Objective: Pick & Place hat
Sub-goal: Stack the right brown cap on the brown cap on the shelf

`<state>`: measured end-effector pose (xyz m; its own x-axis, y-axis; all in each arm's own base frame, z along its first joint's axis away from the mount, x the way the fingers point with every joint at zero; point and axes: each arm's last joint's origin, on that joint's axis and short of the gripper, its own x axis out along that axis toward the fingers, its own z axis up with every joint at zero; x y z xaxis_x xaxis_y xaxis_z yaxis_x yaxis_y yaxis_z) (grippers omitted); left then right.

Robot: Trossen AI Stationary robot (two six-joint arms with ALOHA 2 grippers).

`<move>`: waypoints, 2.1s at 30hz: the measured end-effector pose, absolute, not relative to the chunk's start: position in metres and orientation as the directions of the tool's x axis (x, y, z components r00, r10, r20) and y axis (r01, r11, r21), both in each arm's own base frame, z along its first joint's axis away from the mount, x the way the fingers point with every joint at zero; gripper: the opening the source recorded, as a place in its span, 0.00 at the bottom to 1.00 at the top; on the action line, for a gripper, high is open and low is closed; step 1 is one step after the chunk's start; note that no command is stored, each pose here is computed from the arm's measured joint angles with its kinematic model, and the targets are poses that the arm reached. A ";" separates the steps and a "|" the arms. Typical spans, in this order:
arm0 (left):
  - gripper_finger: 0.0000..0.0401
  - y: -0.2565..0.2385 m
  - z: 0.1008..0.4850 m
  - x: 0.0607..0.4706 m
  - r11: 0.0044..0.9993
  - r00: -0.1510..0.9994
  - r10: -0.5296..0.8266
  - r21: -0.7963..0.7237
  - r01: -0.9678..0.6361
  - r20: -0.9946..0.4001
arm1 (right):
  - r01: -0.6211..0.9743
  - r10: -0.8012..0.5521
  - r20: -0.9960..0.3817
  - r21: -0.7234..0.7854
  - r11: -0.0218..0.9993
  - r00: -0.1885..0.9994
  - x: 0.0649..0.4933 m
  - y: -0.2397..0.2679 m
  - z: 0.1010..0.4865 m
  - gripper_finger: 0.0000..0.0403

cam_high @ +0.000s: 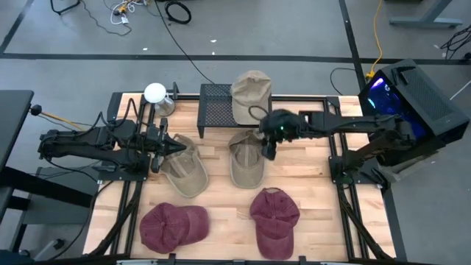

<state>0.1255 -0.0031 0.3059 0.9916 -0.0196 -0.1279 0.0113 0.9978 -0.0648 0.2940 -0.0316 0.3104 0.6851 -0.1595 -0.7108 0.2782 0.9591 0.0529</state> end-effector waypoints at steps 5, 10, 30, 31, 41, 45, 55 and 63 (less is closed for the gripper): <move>0.04 -0.003 0.306 0.125 0.998 0.992 -0.020 -0.065 0.011 -0.127 | 0.309 -0.019 -0.756 0.245 0.919 0.655 0.291 -0.019 0.290 0.44; 0.04 -0.003 0.306 0.125 0.998 0.992 -0.019 -0.065 0.011 -0.128 | 0.366 0.030 -0.794 0.312 0.876 0.607 0.287 -0.011 0.270 0.44; 0.04 -0.003 0.306 0.126 0.998 0.992 -0.019 -0.065 0.011 -0.128 | 0.507 0.160 -0.856 0.432 0.746 0.492 0.289 -0.008 0.216 0.58; 0.04 -0.003 0.306 0.125 0.998 0.992 -0.020 -0.065 0.011 -0.128 | 0.512 0.160 -0.859 0.428 0.745 0.486 0.290 -0.009 0.213 0.58; 0.04 -0.003 0.306 0.125 0.998 0.992 -0.020 -0.065 0.011 -0.128 | 0.556 0.154 -0.891 0.393 0.732 0.426 0.298 -0.015 0.192 0.59; 0.04 -0.003 0.306 0.125 0.998 0.992 -0.019 -0.065 0.011 -0.128 | 0.574 0.152 -0.902 0.380 0.726 0.405 0.300 -0.018 0.185 0.59; 0.04 -0.003 0.306 0.126 0.998 0.992 -0.019 -0.065 0.011 -0.128 | 0.597 0.144 -0.915 0.359 0.717 0.378 0.302 -0.027 0.175 0.59; 0.04 -0.003 0.306 0.125 0.998 0.992 -0.019 -0.065 0.011 -0.128 | 0.580 0.145 -0.899 0.384 0.718 0.414 0.304 -0.028 0.172 0.54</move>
